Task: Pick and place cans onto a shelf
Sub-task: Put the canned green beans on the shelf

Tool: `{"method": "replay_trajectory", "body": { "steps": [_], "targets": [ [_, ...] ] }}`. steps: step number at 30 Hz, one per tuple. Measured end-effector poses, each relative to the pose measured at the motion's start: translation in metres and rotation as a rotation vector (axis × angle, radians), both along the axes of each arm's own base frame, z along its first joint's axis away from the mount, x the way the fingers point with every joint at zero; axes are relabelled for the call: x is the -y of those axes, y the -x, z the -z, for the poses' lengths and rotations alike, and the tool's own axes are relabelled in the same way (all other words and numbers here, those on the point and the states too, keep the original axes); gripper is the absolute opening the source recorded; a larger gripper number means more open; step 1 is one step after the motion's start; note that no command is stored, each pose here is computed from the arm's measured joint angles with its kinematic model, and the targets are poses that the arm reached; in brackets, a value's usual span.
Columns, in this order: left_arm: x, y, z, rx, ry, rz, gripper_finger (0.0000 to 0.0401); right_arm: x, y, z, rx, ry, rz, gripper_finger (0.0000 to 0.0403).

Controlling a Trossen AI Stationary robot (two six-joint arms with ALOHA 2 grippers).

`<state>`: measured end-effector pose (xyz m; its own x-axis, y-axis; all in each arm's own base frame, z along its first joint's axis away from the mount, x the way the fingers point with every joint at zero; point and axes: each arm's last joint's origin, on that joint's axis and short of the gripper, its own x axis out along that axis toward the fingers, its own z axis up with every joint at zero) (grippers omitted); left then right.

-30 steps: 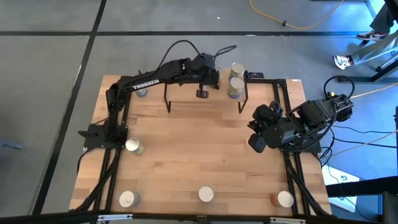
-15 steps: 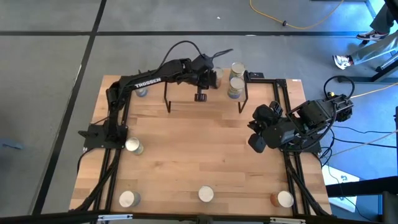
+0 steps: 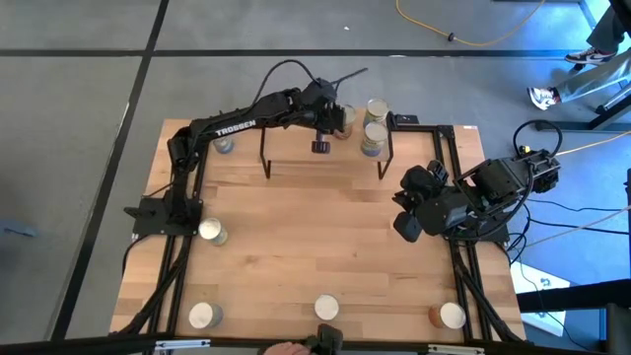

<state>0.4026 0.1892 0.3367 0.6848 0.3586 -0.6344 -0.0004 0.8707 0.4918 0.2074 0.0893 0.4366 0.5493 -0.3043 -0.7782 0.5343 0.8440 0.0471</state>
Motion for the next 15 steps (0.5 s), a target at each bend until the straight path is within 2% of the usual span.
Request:
{"method": "replay_trajectory", "body": {
  "steps": [15],
  "targets": [
    [-0.021, -0.005, 0.013, 0.007, -0.037, -0.024, 0.0000, 0.001, 0.000, 0.000, 0.011, 0.021, 0.011, 0.0052]
  ]
}}
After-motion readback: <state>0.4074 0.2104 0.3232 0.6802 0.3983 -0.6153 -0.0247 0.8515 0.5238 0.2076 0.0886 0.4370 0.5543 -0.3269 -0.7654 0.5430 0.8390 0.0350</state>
